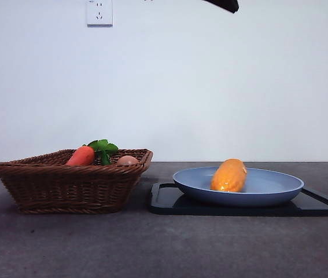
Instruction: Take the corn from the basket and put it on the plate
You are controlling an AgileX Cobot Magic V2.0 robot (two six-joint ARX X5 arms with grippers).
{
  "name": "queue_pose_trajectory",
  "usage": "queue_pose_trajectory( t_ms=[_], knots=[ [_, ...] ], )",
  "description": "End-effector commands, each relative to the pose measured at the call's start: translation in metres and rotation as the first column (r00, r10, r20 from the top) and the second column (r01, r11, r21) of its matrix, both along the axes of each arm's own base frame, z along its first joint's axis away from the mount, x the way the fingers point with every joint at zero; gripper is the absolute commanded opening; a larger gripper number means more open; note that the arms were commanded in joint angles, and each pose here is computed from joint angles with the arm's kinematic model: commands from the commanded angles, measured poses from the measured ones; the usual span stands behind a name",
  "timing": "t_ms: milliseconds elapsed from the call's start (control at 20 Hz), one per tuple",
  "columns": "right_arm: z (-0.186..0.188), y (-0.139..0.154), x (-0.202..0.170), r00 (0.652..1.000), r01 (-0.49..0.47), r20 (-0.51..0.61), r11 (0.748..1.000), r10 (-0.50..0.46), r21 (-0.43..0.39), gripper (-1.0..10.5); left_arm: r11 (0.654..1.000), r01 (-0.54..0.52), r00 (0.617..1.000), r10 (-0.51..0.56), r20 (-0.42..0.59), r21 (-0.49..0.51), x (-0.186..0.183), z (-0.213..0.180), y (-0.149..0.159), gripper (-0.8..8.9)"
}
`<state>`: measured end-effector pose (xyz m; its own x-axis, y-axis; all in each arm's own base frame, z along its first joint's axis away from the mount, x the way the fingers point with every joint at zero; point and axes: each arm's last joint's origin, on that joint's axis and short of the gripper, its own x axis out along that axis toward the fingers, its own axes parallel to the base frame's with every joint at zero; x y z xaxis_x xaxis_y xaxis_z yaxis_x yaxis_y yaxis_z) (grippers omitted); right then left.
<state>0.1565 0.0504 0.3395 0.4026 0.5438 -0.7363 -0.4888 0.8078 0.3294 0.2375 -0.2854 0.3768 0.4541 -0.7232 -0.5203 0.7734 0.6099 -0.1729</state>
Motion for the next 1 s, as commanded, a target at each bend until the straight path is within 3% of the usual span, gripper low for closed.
queue_pose_trajectory(
  t_ms=[50, 300, 550, 800, 1000],
  knots=[
    [0.004, 0.001, 0.002, 1.000, -0.008, 0.020, 1.000, 0.008, 0.001, 0.0, 0.999, -0.009, 0.990, 0.013, 0.138, -0.031, 0.005, 0.021, 0.009, 0.06],
    [0.004, 0.001, 0.002, 1.000, -0.009, 0.020, 1.000, 0.009, 0.002, 0.0, 0.985, -0.145, 0.936, 0.168, 0.308, -0.098, 0.008, 0.069, 0.076, 0.06],
    [0.004, 0.001, 0.002, 1.000, -0.008, 0.020, 1.000, 0.008, 0.001, 0.0, 0.915, -0.364, 0.836, 0.404, 0.372, -0.178, -0.007, 0.090, 0.171, 0.06],
    [0.005, 0.001, 0.003, 1.000, -0.009, 0.026, 1.000, 0.008, 0.003, 0.0, 0.795, -0.554, 0.674, 0.603, 0.428, -0.249, -0.053, 0.044, 0.244, 0.06],
    [0.005, 0.001, 0.003, 1.000, -0.008, 0.030, 1.000, 0.008, 0.004, 0.0, 0.712, -0.646, 0.568, 0.690, 0.449, -0.277, -0.088, -0.018, 0.273, 0.06]
  ],
)
